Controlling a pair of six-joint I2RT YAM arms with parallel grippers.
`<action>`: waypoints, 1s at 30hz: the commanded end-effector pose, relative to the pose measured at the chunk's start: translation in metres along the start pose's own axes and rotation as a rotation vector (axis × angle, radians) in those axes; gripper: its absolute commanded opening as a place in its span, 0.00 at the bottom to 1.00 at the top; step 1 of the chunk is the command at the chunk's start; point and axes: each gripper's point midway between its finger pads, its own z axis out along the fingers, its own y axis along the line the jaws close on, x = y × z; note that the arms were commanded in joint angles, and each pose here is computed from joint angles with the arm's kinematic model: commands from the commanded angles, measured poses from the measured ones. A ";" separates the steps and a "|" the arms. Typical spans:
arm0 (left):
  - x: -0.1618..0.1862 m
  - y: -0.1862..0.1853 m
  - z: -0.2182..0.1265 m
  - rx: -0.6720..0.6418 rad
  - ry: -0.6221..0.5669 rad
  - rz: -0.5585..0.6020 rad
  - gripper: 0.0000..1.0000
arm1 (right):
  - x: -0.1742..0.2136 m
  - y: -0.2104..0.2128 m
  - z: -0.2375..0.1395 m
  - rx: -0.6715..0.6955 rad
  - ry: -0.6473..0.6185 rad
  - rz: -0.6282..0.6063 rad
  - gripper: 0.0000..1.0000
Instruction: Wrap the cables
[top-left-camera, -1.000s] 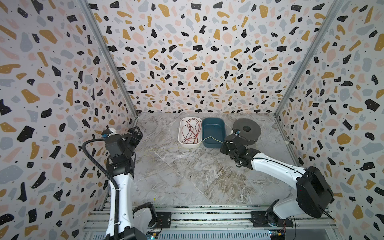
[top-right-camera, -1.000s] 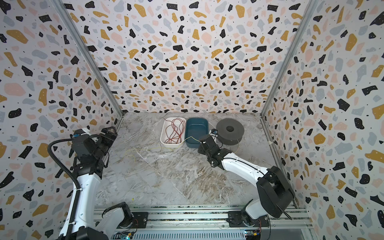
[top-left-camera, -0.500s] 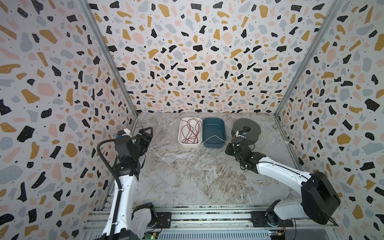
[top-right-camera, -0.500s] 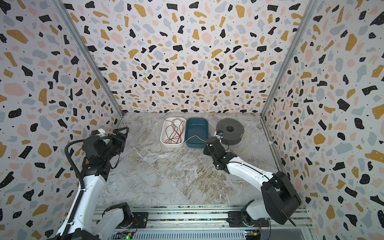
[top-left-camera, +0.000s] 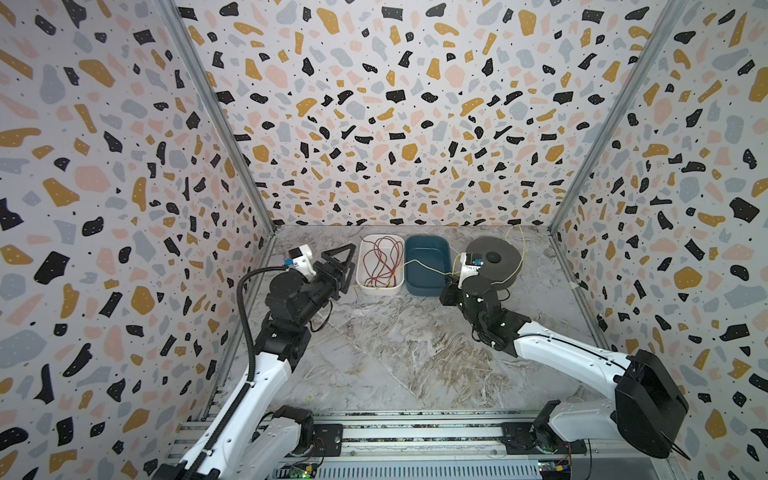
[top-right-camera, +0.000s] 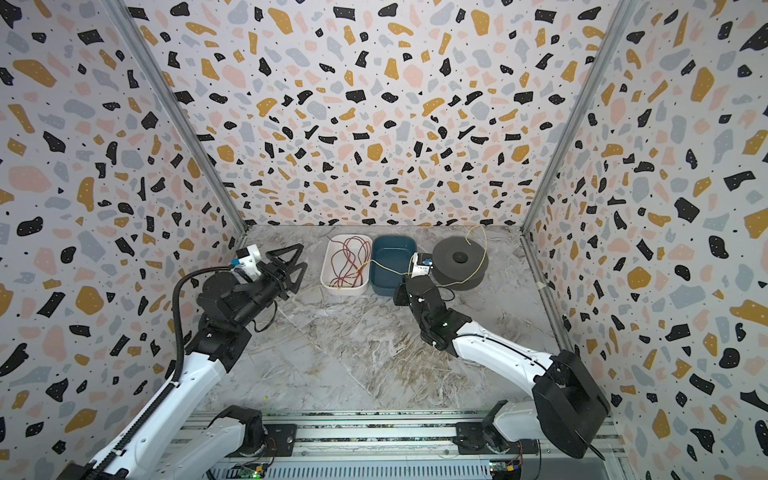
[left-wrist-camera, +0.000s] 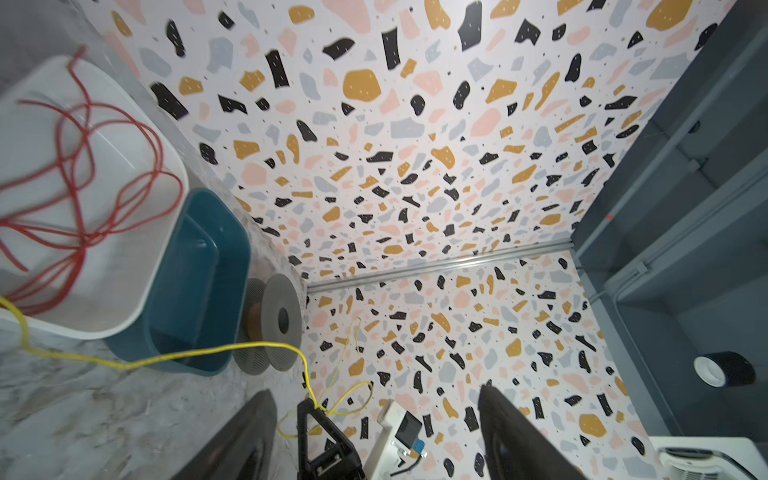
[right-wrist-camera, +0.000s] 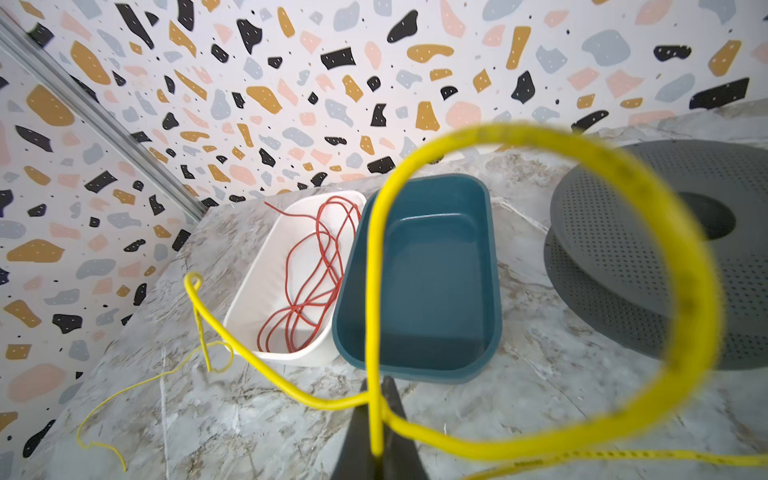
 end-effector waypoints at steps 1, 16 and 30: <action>0.025 -0.017 0.010 0.099 0.052 -0.073 0.74 | -0.018 0.013 -0.002 -0.029 -0.079 -0.013 0.00; 0.091 0.000 0.062 0.100 0.195 -0.153 0.61 | -0.028 0.047 -0.011 -0.140 -0.159 -0.075 0.00; 0.103 0.011 0.092 0.065 0.203 -0.127 0.41 | -0.019 0.065 -0.017 -0.205 -0.157 -0.124 0.00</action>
